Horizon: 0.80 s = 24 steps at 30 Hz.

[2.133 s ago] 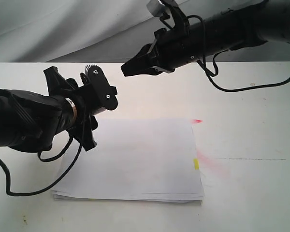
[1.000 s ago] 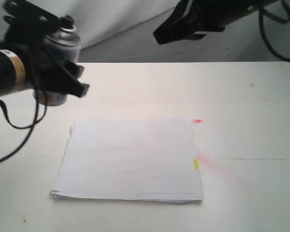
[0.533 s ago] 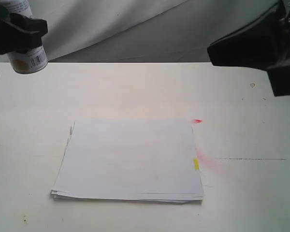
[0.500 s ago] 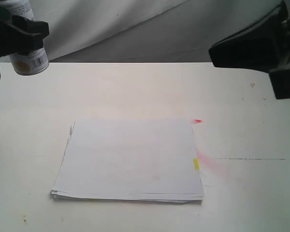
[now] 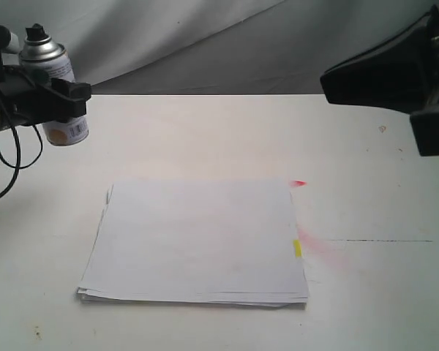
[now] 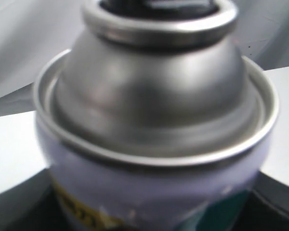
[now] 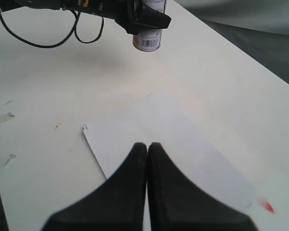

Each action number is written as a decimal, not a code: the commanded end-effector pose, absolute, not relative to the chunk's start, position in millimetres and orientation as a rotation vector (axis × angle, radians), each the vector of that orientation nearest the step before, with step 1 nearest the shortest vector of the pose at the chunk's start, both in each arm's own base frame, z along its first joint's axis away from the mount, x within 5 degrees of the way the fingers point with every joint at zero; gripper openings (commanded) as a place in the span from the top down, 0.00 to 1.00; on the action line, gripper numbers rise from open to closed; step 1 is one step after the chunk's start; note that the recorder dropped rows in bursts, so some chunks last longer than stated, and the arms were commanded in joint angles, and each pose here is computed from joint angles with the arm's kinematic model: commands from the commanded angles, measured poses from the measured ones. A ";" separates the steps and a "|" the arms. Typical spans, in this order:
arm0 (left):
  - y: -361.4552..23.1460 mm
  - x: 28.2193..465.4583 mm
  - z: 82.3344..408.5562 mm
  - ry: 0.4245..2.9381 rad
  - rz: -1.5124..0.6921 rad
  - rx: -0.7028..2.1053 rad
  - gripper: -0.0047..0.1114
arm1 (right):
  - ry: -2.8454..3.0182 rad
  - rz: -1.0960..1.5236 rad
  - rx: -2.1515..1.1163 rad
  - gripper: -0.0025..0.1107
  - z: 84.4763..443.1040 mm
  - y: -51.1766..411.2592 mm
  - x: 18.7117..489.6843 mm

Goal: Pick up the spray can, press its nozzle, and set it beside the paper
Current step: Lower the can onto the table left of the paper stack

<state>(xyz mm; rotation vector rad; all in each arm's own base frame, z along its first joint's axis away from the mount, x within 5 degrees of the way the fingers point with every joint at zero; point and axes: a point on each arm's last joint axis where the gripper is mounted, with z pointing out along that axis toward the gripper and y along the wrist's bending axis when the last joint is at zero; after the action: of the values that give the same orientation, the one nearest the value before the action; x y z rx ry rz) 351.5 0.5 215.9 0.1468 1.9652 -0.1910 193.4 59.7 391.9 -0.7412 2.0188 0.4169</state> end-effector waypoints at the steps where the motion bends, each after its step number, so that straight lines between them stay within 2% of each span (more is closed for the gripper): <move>1: 5.1 363.4 205.1 1.907 -0.162 0.145 0.96 | 2.014 0.404 -0.731 0.98 392.0 58.6 192.6; 8: 11.6 365.9 181.8 1.884 -0.143 0.054 0.96 | 2.014 0.390 -0.739 0.98 391.6 58.0 192.8; 24: 13.3 360.9 130.7 1.900 -0.116 0.047 0.96 | 2.001 0.374 -0.723 0.98 392.8 57.1 194.5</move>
<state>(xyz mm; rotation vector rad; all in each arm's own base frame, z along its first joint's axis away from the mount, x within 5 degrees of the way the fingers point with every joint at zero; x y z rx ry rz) 358.9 12.3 126.7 0.0477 1.9654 -0.1277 194.6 58.4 391.9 -0.7394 2.0156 0.3910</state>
